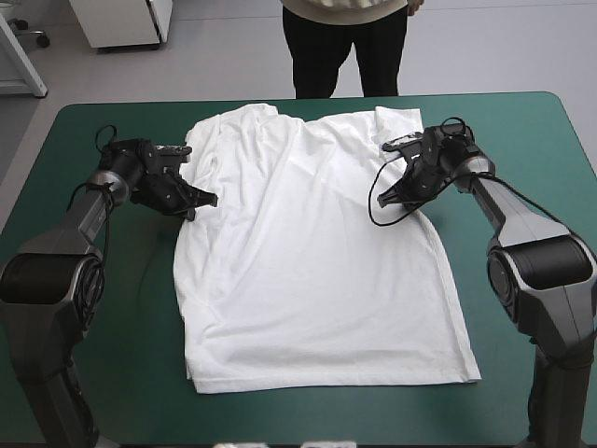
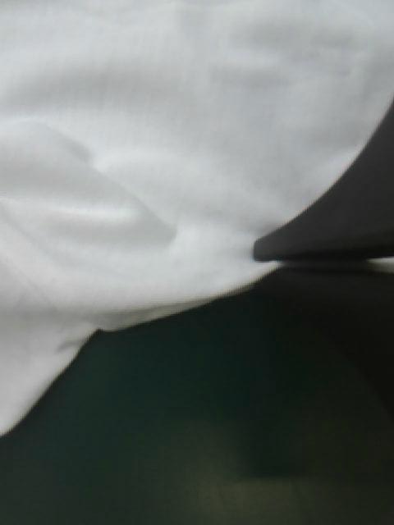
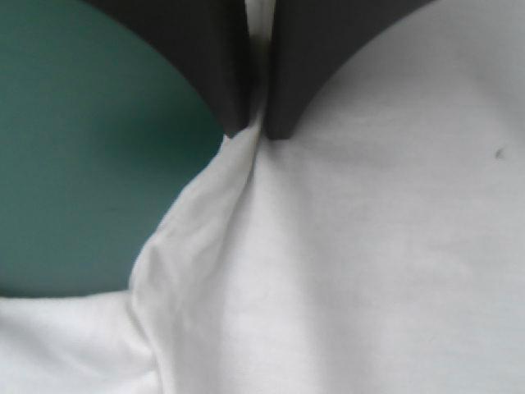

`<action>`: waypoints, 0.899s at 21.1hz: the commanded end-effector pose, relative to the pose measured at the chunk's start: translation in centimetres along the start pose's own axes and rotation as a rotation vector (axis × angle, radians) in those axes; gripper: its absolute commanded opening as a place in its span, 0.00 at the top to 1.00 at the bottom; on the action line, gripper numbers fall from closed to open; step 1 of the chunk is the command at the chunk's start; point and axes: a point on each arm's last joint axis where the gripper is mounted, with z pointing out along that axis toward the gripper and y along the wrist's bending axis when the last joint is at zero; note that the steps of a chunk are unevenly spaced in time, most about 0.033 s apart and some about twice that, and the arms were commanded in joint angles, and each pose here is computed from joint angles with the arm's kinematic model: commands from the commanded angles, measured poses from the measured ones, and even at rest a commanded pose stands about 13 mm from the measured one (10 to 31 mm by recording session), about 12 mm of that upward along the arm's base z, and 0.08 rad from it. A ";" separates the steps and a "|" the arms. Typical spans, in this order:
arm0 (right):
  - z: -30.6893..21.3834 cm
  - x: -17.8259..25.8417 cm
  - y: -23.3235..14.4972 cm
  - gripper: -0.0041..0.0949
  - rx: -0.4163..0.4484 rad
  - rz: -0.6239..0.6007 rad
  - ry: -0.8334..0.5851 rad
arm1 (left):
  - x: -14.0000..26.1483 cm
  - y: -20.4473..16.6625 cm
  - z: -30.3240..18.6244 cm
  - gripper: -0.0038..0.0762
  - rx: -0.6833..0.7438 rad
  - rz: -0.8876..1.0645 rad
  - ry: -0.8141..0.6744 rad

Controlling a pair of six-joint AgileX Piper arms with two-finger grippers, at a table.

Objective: Fold the cloth

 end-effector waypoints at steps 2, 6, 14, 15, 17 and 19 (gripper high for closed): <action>-4.4 -1.0 -0.2 0.97 0.046 -0.026 -0.111 | -0.9 -0.8 -2.9 0.96 -0.010 0.023 -0.116; -12.5 -1.2 -0.1 0.98 0.091 -0.028 -0.319 | -1.5 -1.4 -8.1 0.96 -0.037 0.047 -0.295; -29.0 3.5 1.4 0.98 0.159 -0.045 -0.742 | -1.1 -3.4 -25.1 0.96 -0.148 0.142 -0.697; -30.5 4.2 1.7 0.98 0.169 -0.047 -0.782 | -0.7 -3.7 -26.7 0.96 -0.151 0.147 -0.730; -32.6 5.5 2.1 0.98 0.185 -0.058 -0.835 | 0.4 -4.3 -29.9 0.96 -0.154 0.156 -0.797; -34.8 7.0 2.6 0.98 0.201 -0.068 -0.887 | 1.8 -4.9 -32.9 0.96 -0.160 0.165 -0.864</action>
